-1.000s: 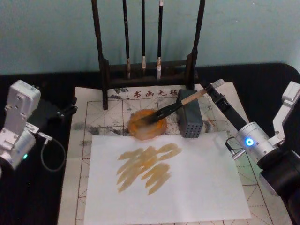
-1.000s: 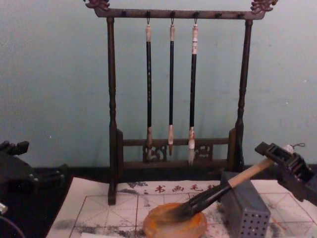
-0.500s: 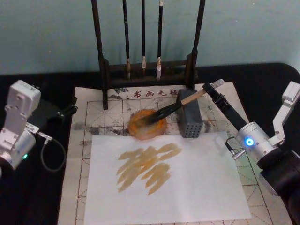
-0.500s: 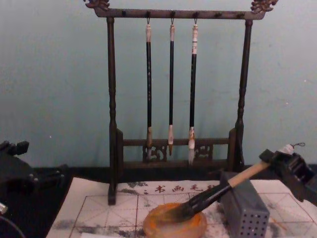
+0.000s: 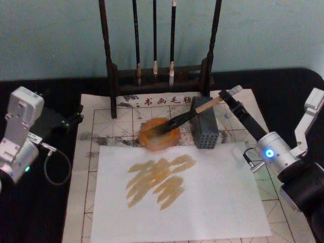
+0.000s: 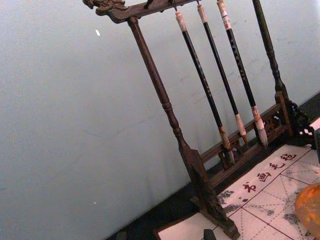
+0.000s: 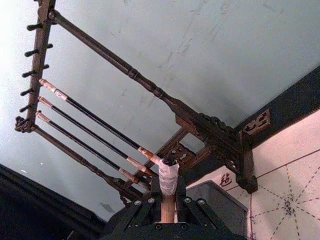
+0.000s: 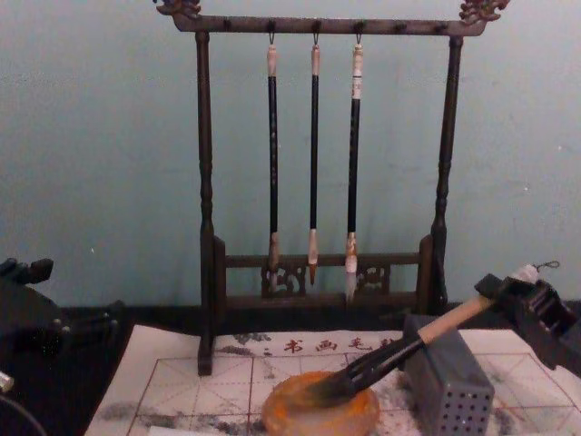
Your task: Pick up the brush from the inkstone, write on the paper, then place the brush back to its original position.
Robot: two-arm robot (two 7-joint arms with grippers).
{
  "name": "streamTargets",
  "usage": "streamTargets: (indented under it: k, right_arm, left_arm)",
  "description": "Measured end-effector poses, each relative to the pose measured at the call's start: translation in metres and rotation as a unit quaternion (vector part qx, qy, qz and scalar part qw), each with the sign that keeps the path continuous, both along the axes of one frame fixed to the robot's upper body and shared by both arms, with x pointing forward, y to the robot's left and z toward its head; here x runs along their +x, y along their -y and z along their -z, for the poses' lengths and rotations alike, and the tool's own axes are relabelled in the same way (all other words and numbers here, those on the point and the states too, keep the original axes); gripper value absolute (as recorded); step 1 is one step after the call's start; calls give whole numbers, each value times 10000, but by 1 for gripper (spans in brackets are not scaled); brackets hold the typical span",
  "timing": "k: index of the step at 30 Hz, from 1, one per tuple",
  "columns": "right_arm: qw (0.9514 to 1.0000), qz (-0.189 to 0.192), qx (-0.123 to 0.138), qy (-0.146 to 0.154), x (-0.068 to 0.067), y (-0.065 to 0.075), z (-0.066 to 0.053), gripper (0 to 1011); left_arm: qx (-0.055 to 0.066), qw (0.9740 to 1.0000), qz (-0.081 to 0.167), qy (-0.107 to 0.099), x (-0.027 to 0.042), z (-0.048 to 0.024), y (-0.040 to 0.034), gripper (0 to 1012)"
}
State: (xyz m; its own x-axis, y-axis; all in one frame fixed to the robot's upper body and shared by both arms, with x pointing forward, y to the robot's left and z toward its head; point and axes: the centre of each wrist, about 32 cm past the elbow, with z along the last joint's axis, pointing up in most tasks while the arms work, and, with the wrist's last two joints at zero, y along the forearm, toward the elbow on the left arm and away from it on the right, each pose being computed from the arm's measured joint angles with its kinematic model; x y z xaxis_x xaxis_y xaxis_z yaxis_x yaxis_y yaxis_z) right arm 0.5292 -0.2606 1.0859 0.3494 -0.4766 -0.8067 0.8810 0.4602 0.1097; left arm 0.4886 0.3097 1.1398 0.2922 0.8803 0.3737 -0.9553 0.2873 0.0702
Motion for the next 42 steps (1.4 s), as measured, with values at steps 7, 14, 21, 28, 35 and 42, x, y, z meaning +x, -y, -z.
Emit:
streamTargets:
  k: [7,14,21,28,35,42]
  right_arm:
    - [10000,0,0,0,0,0,0,174]
    - [10000,-13,-5,9,-1,0,0,175]
    - [9999,-99,55,129,-4,0,-10,174]
    - [9993,-187,148,276,7,-14,-63,175]
    - [9987,-267,163,412,11,-24,-114,175]
    - [9975,-393,129,577,7,-38,-164,175]
  left_arm:
    - [0,10000,0,0,0,0,0,1001]
    - [0,10000,0,0,0,0,0,1001]
    - [0,10000,0,0,0,0,0,1001]
    - [0,10000,0,0,0,0,0,1001]
    - [0,10000,0,0,0,0,0,1001]
    - [0,10000,0,0,0,0,0,1001]
